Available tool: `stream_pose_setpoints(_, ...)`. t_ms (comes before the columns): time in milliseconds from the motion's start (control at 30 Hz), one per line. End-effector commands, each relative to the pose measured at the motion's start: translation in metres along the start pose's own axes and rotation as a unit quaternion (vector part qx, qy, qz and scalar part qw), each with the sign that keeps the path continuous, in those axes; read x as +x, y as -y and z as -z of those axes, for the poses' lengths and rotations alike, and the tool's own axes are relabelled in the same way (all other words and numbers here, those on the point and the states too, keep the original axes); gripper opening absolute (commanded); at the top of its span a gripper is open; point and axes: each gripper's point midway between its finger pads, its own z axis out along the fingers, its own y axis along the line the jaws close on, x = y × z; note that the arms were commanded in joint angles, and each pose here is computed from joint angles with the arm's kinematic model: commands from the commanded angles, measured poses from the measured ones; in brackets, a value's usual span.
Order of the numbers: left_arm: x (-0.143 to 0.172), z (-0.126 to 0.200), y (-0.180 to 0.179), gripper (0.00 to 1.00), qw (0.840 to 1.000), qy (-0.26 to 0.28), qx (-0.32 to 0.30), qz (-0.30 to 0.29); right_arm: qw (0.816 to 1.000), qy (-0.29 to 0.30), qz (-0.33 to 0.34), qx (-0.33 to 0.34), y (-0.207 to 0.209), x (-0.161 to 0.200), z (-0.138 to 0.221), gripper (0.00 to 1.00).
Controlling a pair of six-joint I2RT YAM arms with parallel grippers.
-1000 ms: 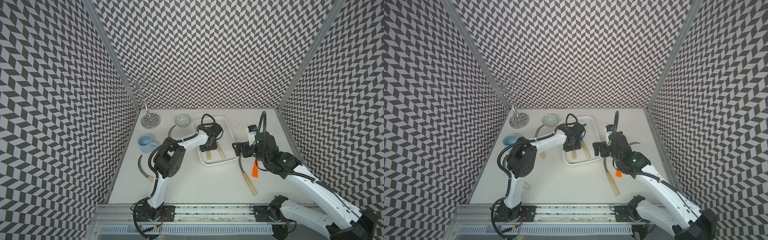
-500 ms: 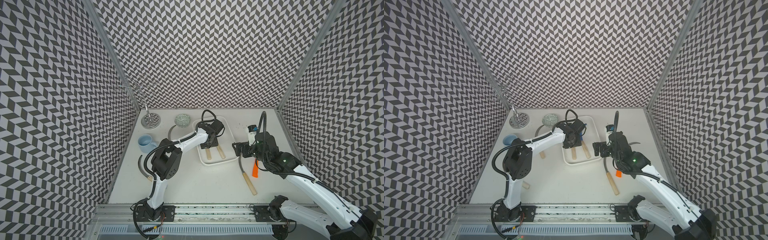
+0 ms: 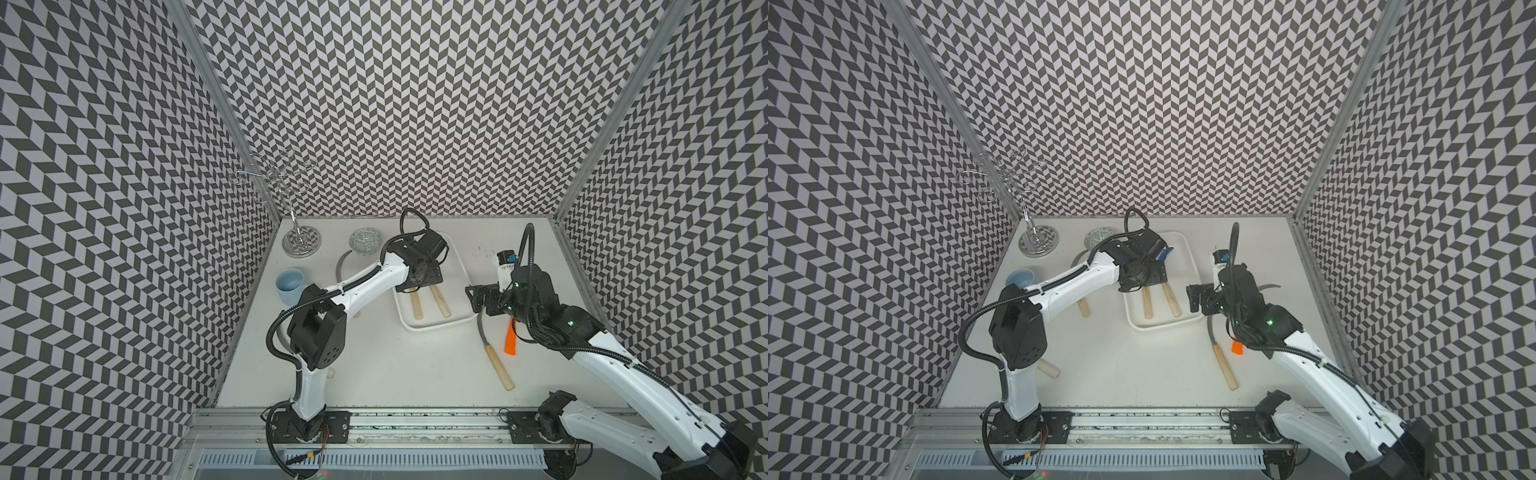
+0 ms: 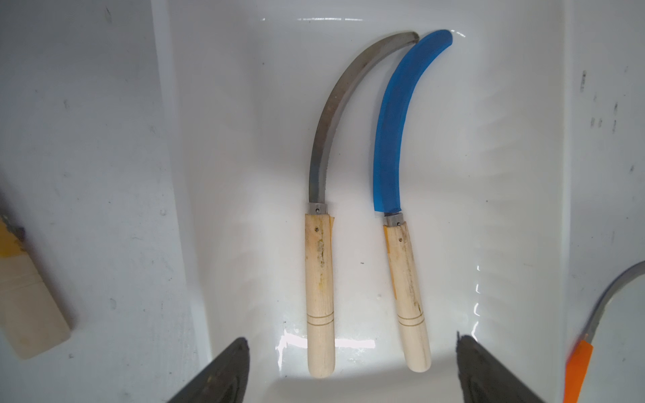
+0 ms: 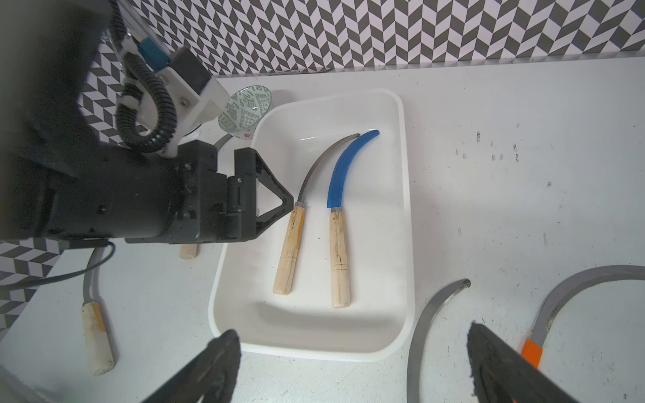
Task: Put small sickles into storage boxes
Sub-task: Place the sickle in the storage box, then pick up the sickle at the center of the board.
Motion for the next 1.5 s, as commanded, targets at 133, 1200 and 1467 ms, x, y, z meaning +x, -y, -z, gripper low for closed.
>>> stream_pose_setpoints(133,-0.008,0.038,-0.008,0.99,0.999,0.034,0.009,0.003,1.0,0.023,-0.003,0.009,0.004,-0.008,0.001,1.0)
stream_pose_setpoints(1200,-0.044,0.119,-0.103,1.0,0.983,0.182,-0.025,0.017,1.0,0.024,-0.004,-0.005,0.0,-0.007,0.001,1.0)
stream_pose_setpoints(1467,-0.055,0.11,-0.171,1.0,0.984,0.157,-0.04,0.078,1.0,0.025,-0.002,-0.017,-0.004,-0.008,0.003,1.0)
